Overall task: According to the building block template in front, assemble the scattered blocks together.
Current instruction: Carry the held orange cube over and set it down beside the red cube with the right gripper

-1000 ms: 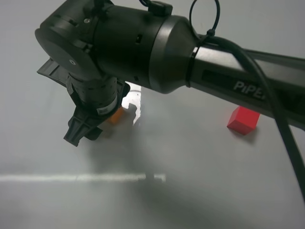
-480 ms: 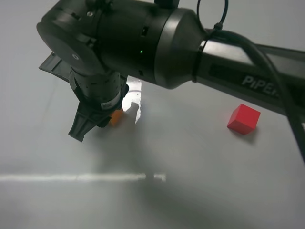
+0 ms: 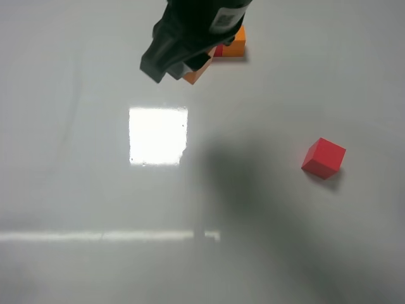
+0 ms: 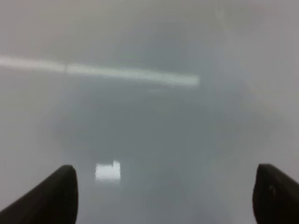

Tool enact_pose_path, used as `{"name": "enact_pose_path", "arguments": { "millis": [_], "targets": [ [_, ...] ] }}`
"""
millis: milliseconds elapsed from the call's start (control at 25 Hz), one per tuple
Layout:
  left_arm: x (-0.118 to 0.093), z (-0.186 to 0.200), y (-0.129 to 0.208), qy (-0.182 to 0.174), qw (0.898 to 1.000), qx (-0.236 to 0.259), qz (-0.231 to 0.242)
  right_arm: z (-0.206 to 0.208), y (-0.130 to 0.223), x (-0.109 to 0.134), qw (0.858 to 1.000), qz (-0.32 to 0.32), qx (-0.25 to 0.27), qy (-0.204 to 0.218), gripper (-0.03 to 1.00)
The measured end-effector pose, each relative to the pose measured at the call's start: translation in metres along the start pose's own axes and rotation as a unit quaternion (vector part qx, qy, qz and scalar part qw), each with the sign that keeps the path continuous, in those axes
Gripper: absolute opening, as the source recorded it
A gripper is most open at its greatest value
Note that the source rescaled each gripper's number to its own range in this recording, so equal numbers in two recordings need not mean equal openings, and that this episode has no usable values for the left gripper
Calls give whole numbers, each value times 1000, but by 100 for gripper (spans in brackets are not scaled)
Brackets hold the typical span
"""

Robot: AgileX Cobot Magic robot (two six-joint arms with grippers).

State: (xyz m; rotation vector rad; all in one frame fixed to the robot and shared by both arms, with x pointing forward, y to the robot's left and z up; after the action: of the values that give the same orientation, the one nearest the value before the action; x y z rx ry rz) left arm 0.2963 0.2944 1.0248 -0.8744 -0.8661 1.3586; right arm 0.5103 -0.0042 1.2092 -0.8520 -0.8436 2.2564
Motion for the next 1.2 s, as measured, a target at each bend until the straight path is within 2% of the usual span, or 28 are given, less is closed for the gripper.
{"name": "enact_pose_path", "arguments": {
  "millis": [160,320,520,720,1000,1200],
  "targets": [
    [0,0,0,0,1000,0,0,10,40,-59,998,-33,40,39,1],
    [0,0,0,0,1000,0,0,25,96,-87,992,-45,91,69,1],
    [0,0,0,0,1000,0,0,50,148,-92,988,-37,116,91,1],
    [0,0,0,0,1000,0,0,65,173,-88,987,-31,122,96,1],
    [0,0,0,0,1000,0,0,51,212,-79,979,4,179,98,1],
    [0,0,0,0,1000,0,0,39,213,-73,982,22,164,89,1]
  ]
}}
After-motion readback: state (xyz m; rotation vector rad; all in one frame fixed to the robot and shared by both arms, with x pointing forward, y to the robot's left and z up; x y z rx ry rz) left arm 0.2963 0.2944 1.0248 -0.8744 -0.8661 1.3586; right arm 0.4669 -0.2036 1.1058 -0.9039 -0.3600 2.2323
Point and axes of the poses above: a point on each arm's last joint axis where the gripper is mounted, z pointing back along that axis away from the gripper, x along the wrist's bending axis when the last joint is at zero, y = z × x, the point moved 7 cm from there along -z, pointing out along that axis toward the gripper, and after that the axes turned 8 degrees about -z, right-handed, at the moved point
